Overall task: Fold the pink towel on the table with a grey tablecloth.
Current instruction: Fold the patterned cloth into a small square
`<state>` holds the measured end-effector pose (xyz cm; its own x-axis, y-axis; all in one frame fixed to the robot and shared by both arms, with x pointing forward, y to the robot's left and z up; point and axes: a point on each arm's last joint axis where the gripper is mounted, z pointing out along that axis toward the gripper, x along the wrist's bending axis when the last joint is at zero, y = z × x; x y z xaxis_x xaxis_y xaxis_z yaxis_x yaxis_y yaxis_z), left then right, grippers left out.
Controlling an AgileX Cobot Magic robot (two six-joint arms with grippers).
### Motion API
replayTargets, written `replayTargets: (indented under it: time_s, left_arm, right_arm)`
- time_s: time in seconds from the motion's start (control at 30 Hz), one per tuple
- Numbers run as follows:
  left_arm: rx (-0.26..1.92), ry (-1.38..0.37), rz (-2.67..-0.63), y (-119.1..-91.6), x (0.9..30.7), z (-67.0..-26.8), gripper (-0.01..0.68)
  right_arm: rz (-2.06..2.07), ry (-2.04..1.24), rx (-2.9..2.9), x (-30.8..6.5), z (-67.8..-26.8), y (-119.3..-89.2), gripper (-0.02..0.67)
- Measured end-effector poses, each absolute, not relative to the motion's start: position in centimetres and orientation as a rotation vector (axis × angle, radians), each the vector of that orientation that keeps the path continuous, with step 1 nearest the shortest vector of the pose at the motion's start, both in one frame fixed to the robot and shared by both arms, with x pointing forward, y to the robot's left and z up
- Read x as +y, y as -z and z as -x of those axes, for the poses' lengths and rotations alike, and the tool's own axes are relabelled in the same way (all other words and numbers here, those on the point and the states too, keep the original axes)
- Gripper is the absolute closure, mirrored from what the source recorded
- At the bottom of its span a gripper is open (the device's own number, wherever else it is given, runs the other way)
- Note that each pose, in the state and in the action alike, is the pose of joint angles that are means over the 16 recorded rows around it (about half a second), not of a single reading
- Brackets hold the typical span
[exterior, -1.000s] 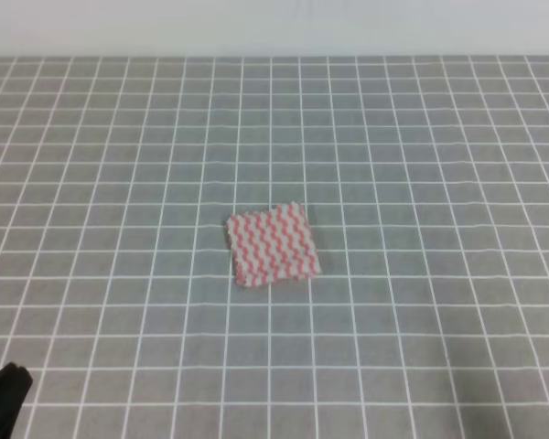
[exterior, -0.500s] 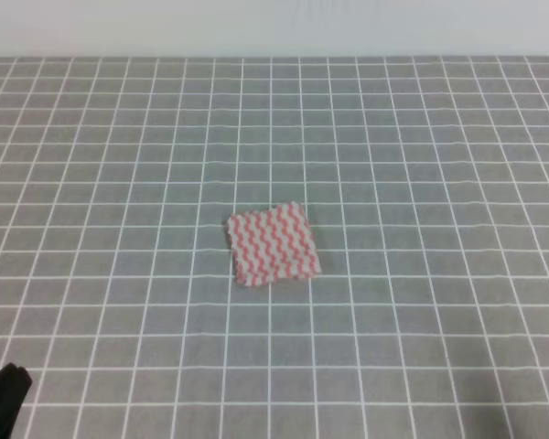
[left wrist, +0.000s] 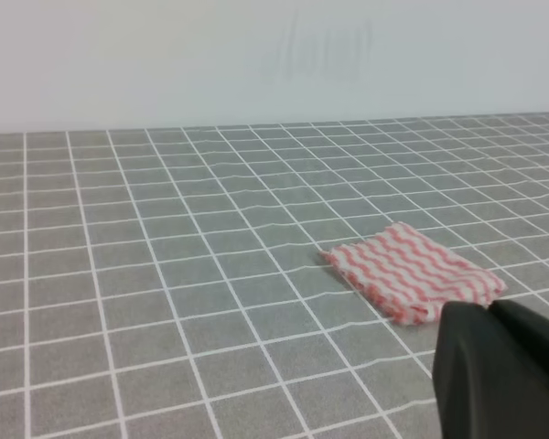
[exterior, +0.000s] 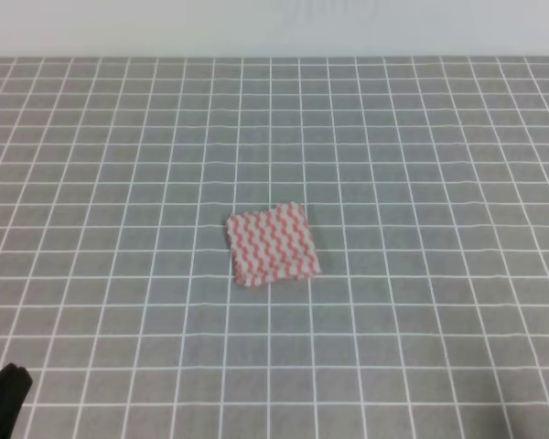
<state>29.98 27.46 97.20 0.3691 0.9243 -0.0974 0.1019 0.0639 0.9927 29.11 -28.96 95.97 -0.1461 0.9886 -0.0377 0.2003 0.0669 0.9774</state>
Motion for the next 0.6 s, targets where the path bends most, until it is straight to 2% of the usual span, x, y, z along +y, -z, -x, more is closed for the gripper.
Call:
replayTargets:
  time_s: [0.6]
  left_arm:
    - [1.019, -0.863, -1.361, -97.4, 27.67, -30.03, 0.676]
  right_arm:
    - [-1.248, -1.169, 1.493, -28.95, -29.12, -95.97, 0.664]
